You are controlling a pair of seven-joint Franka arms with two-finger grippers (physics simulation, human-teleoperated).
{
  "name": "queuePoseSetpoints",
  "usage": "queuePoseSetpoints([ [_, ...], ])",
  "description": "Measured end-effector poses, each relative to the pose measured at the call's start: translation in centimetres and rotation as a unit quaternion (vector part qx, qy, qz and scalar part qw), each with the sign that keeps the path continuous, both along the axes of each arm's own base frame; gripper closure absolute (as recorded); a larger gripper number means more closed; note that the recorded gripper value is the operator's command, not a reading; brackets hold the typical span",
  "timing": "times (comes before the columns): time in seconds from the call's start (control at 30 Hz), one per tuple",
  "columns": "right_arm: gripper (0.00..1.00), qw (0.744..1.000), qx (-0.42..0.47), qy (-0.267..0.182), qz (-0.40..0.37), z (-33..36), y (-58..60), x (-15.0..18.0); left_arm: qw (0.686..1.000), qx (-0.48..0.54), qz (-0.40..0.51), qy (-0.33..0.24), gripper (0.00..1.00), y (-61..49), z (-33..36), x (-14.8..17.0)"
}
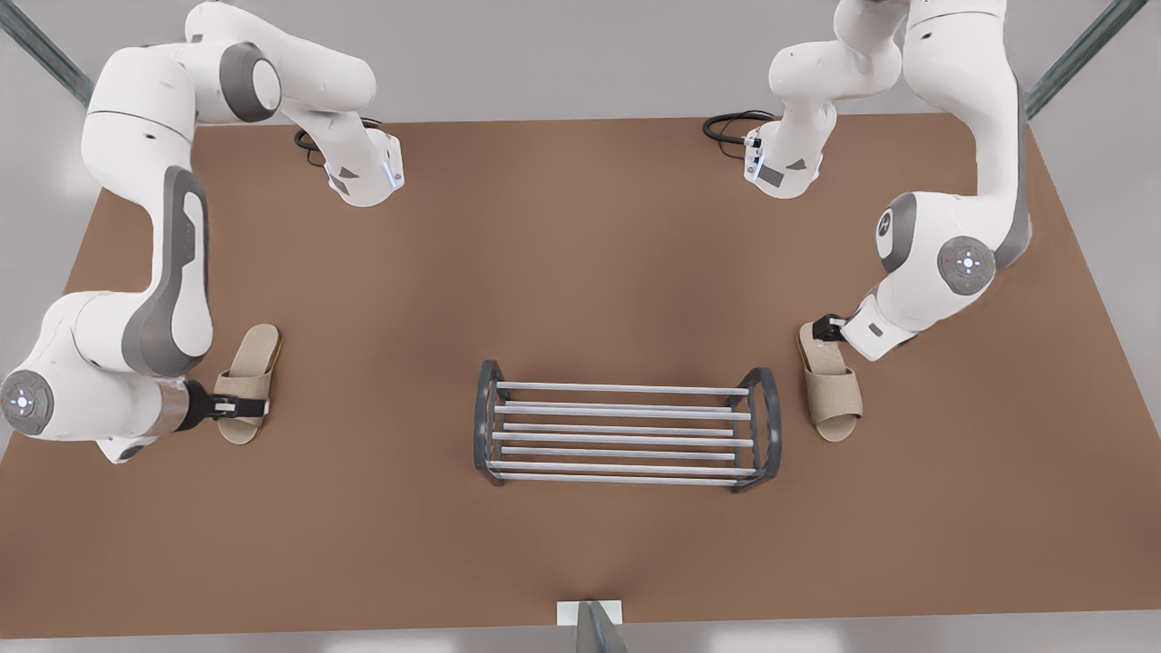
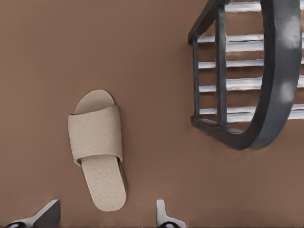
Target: Place the right shoe on the shoe rack with the right arm, and place the left shoe on the shoe rack with the left arm
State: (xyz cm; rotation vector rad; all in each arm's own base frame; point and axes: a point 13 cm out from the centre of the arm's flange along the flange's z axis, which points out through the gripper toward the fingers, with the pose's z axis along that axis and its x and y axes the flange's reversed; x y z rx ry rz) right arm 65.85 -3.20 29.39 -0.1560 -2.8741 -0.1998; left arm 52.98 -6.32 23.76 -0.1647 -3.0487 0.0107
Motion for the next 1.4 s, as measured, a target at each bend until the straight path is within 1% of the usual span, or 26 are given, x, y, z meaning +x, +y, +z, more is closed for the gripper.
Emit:
queuePoseSetpoints([
  [0.03,0.00,1.000,0.004,-0.004,-0.004,-0.3,-0.1,0.3,1.000,-0.002,-0.005,0.001,0.00,-0.3,-6.9,-3.8],
  [0.07,0.00,1.000,0.004,-0.016,-0.007,0.1,-0.2,1.0,0.999,-0.006,-0.010,-0.030,0.00,-0.7,-10.0,-5.4],
  [0.13,0.00,0.999,-0.025,-0.045,0.001,1.8,-0.8,1.5,0.994,-0.015,-0.011,-0.112,0.00,-0.9,-11.3,-5.9],
  [0.17,0.00,0.998,-0.040,-0.052,0.005,1.7,-0.9,-0.1,0.989,-0.018,-0.008,-0.145,0.00,-0.5,-11.4,-5.9],
  [0.2,0.00,0.997,-0.053,-0.053,0.006,-0.5,-1.1,-3.4,0.985,-0.020,-0.001,-0.173,0.00,0.0,-11.5,-5.7],
  [0.23,0.00,0.996,-0.063,-0.064,0.006,-2.8,-1.5,-6.5,0.980,-0.022,0.009,-0.199,0.00,0.9,-11.3,-5.3],
  [0.3,0.00,0.989,-0.082,-0.120,-0.001,-4.0,-2.6,-10.3,0.971,-0.022,0.034,-0.236,0.00,3.2,-11.4,-4.5],
  [0.33,0.00,0.986,-0.088,-0.139,-0.007,-6.9,-3.2,-12.5,0.967,-0.022,0.046,-0.248,0.00,4.2,-11.7,-4.0],
  [0.37,0.00,0.984,-0.089,-0.154,-0.013,-11.8,-4.0,-14.3,0.964,-0.023,0.055,-0.258,0.00,4.9,-12.0,-3.5],
  [0.4,0.00,0.977,-0.095,-0.190,-0.027,-13.5,-5.6,-14.4,0.962,-0.023,0.063,-0.266,0.00,5.5,-12.3,-3.1],
  [0.43,0.00,0.966,-0.104,-0.231,-0.047,-13.7,-7.9,-13.8,0.959,-0.024,0.067,-0.274,0.00,5.8,-12.5,-2.8],
  [0.53,0.00,0.925,-0.141,-0.342,-0.092,-10.7,-15.3,-11.7,0.955,-0.025,0.082,-0.285,0.00,7.1,-13.6,-1.8],
  [0.57,0.00,0.912,-0.155,-0.367,-0.095,-9.8,-17.4,-11.4,0.954,-0.023,0.089,-0.286,0.00,7.8,-14.2,-1.6],
  [0.6,0.00,0.906,-0.165,-0.380,-0.089,-10.0,-19.0,-11.4,0.953,-0.022,0.095,-0.286,0.00,8.4,-14.8,-1.5],
  [0.73,0.00,0.890,-0.191,-0.413,-0.026,-11.2,-23.6,-12.1,0.950,-0.018,0.104,-0.294,0.00,9.8,-15.6,-0.8],
  [0.87,0.00,0.879,-0.169,-0.444,0.038,-11.4,-22.1,-12.7,0.947,-0.015,0.106,-0.303,0.00,10.5,-15.6,0.3],
  [1.0,0.00,0.873,-0.156,-0.455,0.081,-11.8,-20.2,-13.5,0.946,-0.015,0.107,-0.307,0.00,10.8,-15.8,0.8],
  [1.07,0.00,0.871,-0.152,-0.457,0.093,-12.0,-19.6,-13.7,0.947,-0.015,0.106,-0.303,0.00,10.7,-16.5,0.7],
  [1.13,0.00,0.875,-0.136,-0.455,0.095,-13.6,-18.8,-13.9,0.948,-0.016,0.106,-0.301,0.00,10.7,-16.8,0.7],
  [1.4,0.00,0.880,-0.110,-0.450,0.103,-16.2,-17.3,-14.6,0.949,-0.017,0.104,-0.296,0.00,10.6,-17.8,0.8],
])
